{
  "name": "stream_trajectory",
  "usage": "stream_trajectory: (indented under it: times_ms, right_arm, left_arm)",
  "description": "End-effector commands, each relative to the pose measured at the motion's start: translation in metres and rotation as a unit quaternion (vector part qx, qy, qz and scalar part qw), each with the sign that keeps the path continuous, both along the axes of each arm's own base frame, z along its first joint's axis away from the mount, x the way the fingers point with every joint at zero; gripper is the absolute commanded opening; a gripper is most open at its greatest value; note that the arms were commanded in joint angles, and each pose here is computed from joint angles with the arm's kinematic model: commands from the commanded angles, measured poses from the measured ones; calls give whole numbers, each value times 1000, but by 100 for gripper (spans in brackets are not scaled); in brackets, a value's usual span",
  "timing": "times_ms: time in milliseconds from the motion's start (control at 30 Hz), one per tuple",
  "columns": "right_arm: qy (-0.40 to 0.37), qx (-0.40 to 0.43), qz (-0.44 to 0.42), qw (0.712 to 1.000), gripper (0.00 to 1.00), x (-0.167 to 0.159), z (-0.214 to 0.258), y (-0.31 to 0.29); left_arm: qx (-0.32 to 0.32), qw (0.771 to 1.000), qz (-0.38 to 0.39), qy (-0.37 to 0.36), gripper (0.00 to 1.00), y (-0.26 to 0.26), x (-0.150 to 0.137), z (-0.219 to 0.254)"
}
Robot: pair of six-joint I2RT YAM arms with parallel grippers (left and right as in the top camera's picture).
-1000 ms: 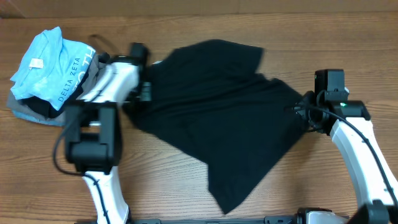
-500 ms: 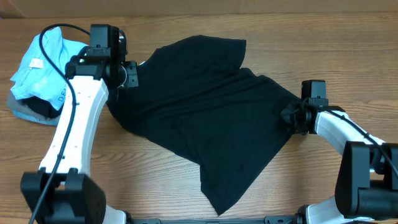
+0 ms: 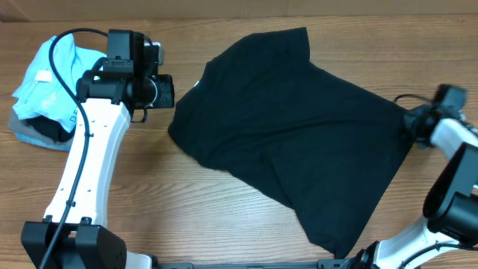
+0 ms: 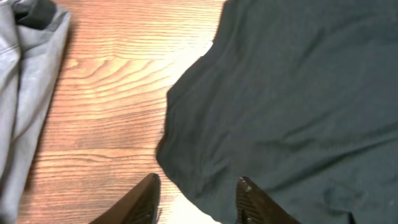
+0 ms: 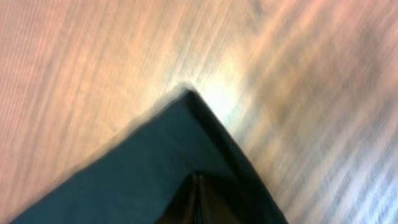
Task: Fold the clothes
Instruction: 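Pull the black t-shirt apart with both grippers to spread it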
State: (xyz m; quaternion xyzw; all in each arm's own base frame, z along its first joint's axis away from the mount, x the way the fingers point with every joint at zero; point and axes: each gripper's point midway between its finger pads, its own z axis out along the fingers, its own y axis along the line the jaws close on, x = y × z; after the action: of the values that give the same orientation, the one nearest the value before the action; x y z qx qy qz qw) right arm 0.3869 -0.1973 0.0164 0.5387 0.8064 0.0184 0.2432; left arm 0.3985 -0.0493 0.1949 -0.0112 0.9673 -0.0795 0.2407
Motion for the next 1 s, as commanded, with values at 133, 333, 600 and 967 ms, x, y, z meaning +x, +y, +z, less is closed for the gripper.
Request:
stream_trajectory:
  times_ms: [133, 333, 600, 967]
  right_arm:
    - [-172, 146, 240, 944, 45, 66, 123, 60]
    - [-193, 174, 304, 916, 51, 46, 180, 105]
    - [-153, 195, 355, 901, 51, 5, 206, 165]
    - [59, 152, 315, 935, 58, -47, 128, 185]
  left_arm:
    - [6, 998, -56, 20, 55, -17, -17, -1]
    - [0, 991, -83, 101, 56, -36, -34, -54]
    - [10, 981, -126, 146, 8, -64, -20, -153]
    - [184, 943, 94, 261, 4, 40, -42, -232]
